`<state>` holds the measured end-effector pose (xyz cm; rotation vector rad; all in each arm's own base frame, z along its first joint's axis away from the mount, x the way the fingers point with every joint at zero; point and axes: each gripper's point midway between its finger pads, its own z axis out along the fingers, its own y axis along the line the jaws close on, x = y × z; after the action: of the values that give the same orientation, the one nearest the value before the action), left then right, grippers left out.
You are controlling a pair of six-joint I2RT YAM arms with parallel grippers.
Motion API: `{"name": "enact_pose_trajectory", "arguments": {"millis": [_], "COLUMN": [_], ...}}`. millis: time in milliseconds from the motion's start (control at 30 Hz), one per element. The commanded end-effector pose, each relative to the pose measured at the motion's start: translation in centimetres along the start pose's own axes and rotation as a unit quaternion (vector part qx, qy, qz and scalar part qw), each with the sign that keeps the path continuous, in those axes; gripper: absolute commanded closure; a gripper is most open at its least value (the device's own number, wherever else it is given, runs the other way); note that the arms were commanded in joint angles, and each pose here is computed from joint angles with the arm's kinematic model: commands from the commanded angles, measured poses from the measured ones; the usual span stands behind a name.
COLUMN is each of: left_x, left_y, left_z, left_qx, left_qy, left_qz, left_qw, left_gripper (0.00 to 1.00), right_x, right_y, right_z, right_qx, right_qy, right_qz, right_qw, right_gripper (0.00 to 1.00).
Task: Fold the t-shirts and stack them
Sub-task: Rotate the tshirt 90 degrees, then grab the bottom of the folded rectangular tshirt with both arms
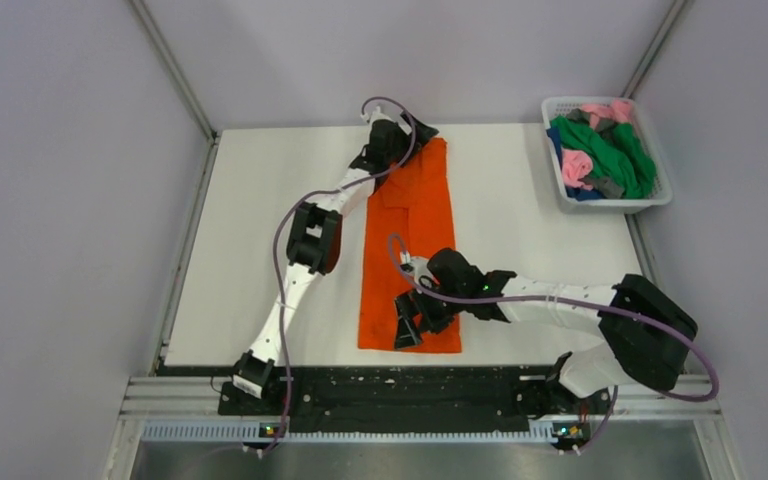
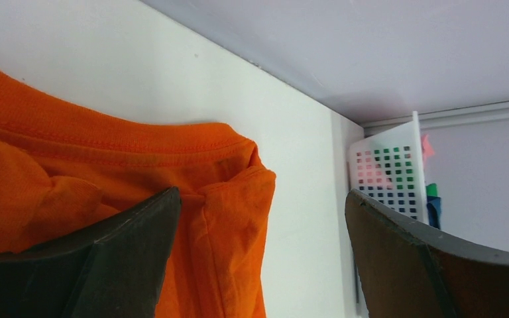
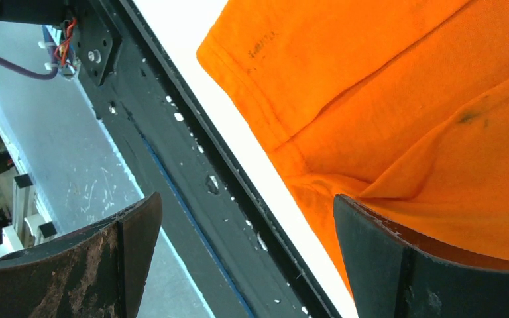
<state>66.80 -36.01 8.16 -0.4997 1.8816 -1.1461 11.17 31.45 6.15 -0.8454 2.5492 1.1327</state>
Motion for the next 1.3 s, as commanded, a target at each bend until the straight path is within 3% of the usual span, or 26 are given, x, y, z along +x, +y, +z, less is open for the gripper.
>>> {"name": "enact_pose_trajectory", "arguments": {"millis": [0,67,233,367,467,667,833,967,1100,1267], "left_x": [-8.3,-10.5,-14.2,-13.6,-11.2,-2.0,8.5,15.8,17.6,20.3], "left_y": [0.6,-0.7,-9.2,-13.9,-14.8,-6.6,-0.1,2.1,4.9,5.5], "left_z": [-2.6,-3.9,-7.9,-13.0,-18.3,-30.6,-39.2,-44.5,-48.3,-50.5], "left_qx": [-0.066,-0.066,0.012,0.037,0.018,-0.135,-0.193,-0.194,-0.238,-0.230], "left_qy": [-0.062,-0.067,-0.062,-0.016,0.021,0.109,0.186,0.276,0.285,0.317], "left_qz": [0.052,0.064,0.104,0.125,0.155,0.181,0.140,0.101,0.077,0.049], "left_qw": [0.995,0.993,0.993,0.991,0.987,0.968,0.953,0.936,0.925,0.919], "left_gripper": [0.01,0.01,0.01,0.01,0.01,0.01,0.03,0.03,0.04,0.17], "right_x": [-2.8,-3.2,-4.4,-4.8,-3.4,0.2,2.3,3.5,4.4,5.9], "right_y": [3.3,3.3,1.3,-2.4,-4.6,-6.9,-7.5,-8.0,-8.0,-8.5], "right_z": [-2.7,-4.1,-7.5,-9.5,-9.9,-8.9,-8.1,-7.7,-7.2,-6.3], "right_qx": [-0.033,-0.015,0.064,0.101,0.117,0.149,0.147,0.145,0.133,0.127], "right_qy": [-0.058,-0.083,-0.166,-0.221,-0.213,-0.172,-0.154,-0.148,-0.143,-0.131], "right_qz": [-0.048,-0.047,0.020,0.116,0.167,0.201,0.226,0.237,0.245,0.258], "right_qw": [0.997,0.995,0.984,0.963,0.956,0.953,0.951,0.949,0.950,0.949], "right_gripper": [0.01,0.01,0.01,0.01,0.02,0.12,0.17,0.26,0.37,0.48]}}
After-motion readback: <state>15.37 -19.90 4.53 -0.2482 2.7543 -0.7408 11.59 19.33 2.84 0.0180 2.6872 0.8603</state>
